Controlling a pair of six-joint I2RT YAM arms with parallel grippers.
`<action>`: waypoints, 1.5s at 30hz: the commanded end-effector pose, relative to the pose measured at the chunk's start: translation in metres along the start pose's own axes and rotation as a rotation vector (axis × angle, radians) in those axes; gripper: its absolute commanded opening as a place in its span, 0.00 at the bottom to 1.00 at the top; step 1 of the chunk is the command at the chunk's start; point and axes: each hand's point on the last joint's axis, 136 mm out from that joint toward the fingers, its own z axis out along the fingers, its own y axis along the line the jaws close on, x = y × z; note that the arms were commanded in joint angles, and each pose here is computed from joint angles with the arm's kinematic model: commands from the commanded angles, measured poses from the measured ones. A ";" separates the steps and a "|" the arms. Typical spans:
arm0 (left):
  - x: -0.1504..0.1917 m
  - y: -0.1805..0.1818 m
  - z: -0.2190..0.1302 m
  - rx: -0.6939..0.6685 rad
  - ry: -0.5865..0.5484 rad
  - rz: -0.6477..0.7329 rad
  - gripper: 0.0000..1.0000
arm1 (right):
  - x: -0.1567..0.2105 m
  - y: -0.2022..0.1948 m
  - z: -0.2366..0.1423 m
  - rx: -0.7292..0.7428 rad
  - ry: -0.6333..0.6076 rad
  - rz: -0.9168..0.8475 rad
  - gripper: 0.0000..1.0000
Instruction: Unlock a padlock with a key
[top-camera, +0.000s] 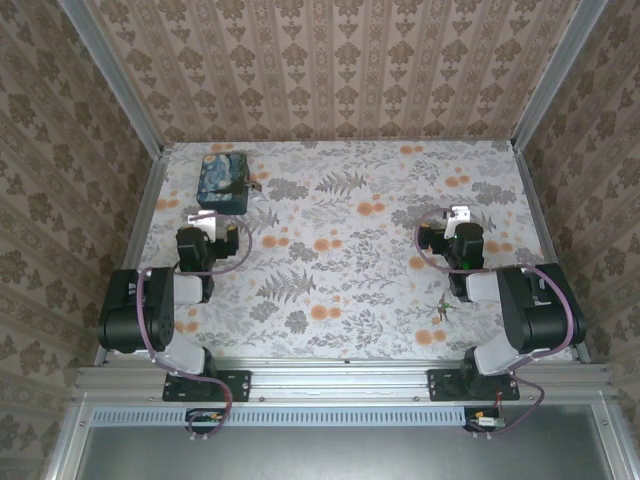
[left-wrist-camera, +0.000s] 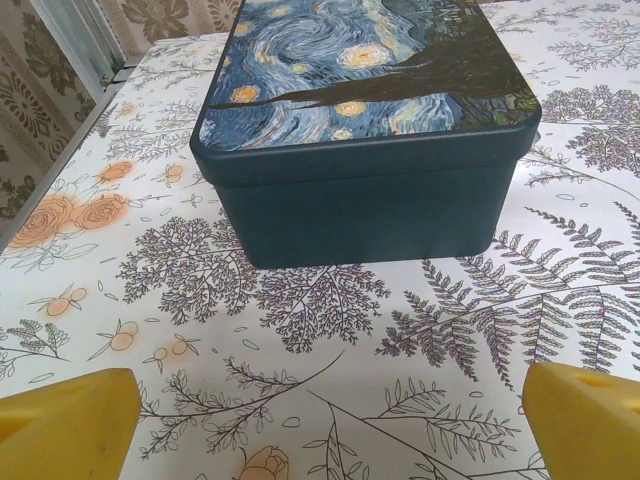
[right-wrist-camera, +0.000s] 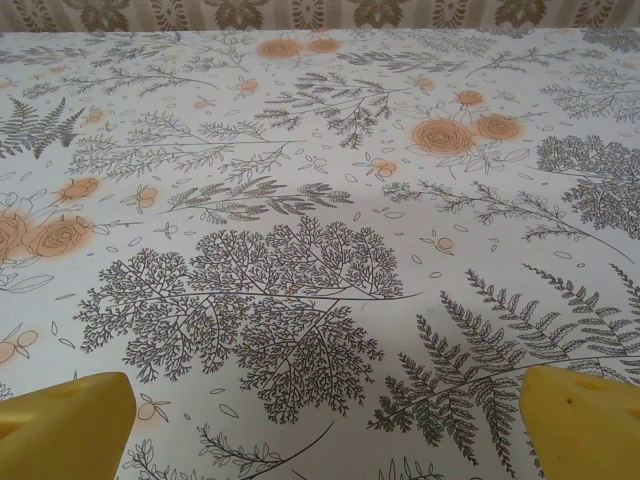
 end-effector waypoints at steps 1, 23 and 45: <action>-0.012 -0.001 0.002 0.017 -0.030 -0.004 1.00 | -0.016 0.001 0.000 -0.010 -0.045 0.007 1.00; -0.012 0.000 0.002 0.021 -0.028 -0.013 1.00 | -0.016 0.001 0.000 -0.011 -0.045 0.006 1.00; -0.122 0.090 0.055 -0.120 0.316 -0.441 1.00 | -0.070 0.044 -0.047 -0.170 0.138 0.088 1.00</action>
